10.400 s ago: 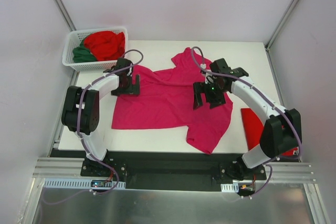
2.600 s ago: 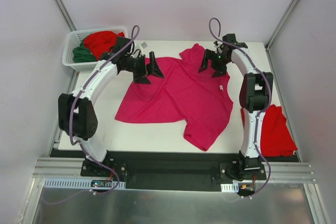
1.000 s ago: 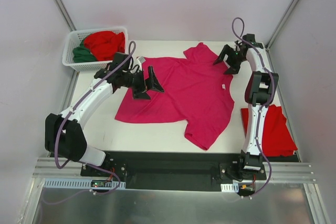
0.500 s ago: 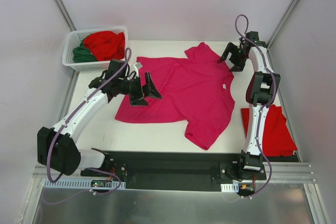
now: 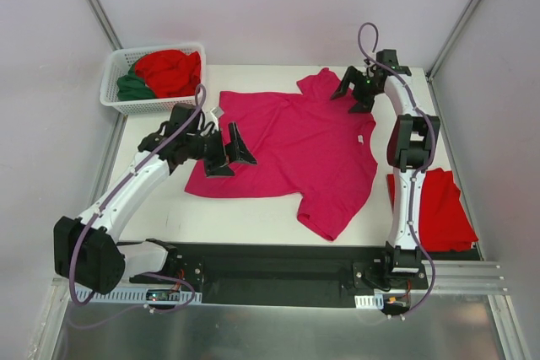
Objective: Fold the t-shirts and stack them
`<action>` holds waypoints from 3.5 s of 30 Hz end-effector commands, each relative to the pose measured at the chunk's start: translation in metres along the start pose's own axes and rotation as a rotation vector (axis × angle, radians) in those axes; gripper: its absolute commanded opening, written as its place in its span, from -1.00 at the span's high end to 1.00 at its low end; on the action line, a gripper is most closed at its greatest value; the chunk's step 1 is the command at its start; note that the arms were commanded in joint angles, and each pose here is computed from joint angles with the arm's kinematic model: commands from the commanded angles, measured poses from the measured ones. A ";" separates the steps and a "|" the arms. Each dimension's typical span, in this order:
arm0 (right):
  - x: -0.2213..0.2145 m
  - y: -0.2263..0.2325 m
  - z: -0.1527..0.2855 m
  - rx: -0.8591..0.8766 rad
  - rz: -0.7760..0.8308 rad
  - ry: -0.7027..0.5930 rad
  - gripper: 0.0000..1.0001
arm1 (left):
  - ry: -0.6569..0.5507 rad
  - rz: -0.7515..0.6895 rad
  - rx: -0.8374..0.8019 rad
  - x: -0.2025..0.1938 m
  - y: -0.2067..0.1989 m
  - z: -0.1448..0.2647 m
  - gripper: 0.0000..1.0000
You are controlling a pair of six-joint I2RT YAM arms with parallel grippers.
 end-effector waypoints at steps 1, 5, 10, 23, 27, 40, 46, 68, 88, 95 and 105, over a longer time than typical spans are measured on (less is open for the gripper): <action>0.005 0.014 0.006 0.045 0.008 -0.015 -0.93 | -0.037 -0.004 -0.006 -0.001 -0.005 0.006 -0.98; 0.004 0.003 0.000 -0.008 0.012 -0.007 -0.92 | -0.044 0.008 0.001 -0.001 -0.004 0.007 -0.99; 0.010 -0.010 -0.001 -0.057 0.001 -0.020 -0.93 | -0.086 0.006 0.007 0.002 -0.006 0.012 -0.99; 0.034 -0.047 0.009 -0.082 -0.081 -0.084 -0.93 | -0.287 -0.028 -0.006 0.008 -0.019 0.046 -0.99; 0.040 -0.058 0.013 -0.094 -0.097 -0.101 -0.93 | -0.310 -0.022 -0.017 0.003 -0.019 0.051 -0.99; 0.012 0.071 0.101 0.201 0.071 -0.113 -0.93 | -0.274 -0.018 -0.037 -0.001 -0.010 0.038 -0.99; -0.093 0.063 0.091 0.073 0.130 0.083 -0.93 | -0.235 -0.058 -0.068 0.000 -0.016 0.034 -0.99; -0.172 0.015 0.055 -0.184 0.316 0.224 -0.93 | -0.194 -0.093 -0.109 -0.006 -0.015 0.036 -0.99; -0.243 -0.017 0.064 -0.333 0.262 0.453 -0.93 | -0.093 -0.139 0.038 0.111 0.011 -0.009 -0.99; -0.250 -0.029 0.075 -0.415 0.264 0.483 -0.93 | -0.034 -0.152 0.219 0.164 0.051 -0.052 -0.98; -0.259 -0.037 0.087 -0.474 0.265 0.531 -0.93 | -0.011 -0.195 0.276 0.212 0.080 -0.098 -0.99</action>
Point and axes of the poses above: each gripper's point midway between its finger pads, its own z axis back along the fingers, its own y axis along the line the jaws close on, x = y × z, the point moved 3 cm from there along z, back along the fingers, and after that the axes turned 1 degree about z, right-handed, at the moved point
